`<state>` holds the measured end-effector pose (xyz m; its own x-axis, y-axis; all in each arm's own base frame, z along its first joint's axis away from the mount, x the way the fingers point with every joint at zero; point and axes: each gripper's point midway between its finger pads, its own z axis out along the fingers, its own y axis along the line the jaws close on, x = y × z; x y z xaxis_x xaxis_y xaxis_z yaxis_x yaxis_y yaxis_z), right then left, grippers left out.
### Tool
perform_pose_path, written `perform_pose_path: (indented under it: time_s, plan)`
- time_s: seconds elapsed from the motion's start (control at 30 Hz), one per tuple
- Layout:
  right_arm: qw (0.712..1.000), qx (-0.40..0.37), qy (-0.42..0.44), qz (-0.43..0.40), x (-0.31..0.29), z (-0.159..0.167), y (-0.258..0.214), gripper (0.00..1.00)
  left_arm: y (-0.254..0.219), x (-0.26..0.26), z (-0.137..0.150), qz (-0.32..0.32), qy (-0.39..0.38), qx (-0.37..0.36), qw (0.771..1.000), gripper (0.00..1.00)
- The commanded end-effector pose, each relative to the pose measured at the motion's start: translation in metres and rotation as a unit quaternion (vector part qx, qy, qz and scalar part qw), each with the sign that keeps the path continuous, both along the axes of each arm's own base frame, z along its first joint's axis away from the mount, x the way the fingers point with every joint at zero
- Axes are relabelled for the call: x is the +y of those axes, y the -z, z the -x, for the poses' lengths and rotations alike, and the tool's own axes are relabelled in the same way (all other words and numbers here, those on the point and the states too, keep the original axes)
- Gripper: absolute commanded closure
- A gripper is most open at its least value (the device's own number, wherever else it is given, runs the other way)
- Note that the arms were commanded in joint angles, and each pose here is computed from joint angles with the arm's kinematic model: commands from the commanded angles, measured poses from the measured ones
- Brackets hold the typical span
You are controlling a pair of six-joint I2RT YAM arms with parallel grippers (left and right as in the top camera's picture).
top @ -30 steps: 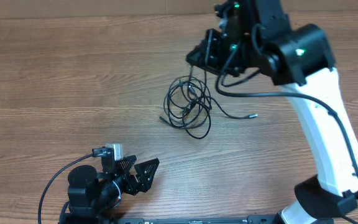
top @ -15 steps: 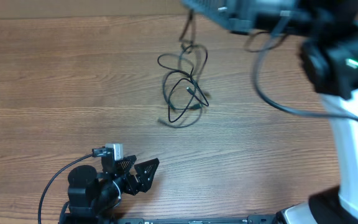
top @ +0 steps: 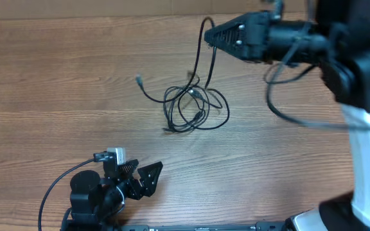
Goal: Untangle cables
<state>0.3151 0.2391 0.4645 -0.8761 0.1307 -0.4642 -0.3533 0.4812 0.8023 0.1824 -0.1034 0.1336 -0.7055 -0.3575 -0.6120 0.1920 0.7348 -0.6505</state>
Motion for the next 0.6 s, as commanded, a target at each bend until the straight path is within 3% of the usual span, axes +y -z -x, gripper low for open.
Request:
perform_pose_path:
  time_s: [0.0,0.27,0.57]
  plan:
    - [0.998,-0.004,0.039,0.046,-0.007,-0.02,0.021,0.96,-0.006,0.004,-0.003,-0.005,-0.015,-0.007,1.0,0.01]
    - [0.996,-0.059,-0.021,-0.056,0.015,-0.021,-0.03,0.96,-0.009,-0.014,0.011,0.085,0.004,0.057,0.995,0.0]
    - [0.965,-0.089,-0.01,-0.248,0.015,-0.026,-0.14,0.96,-0.004,-0.016,0.017,0.087,0.009,0.077,0.993,0.01]
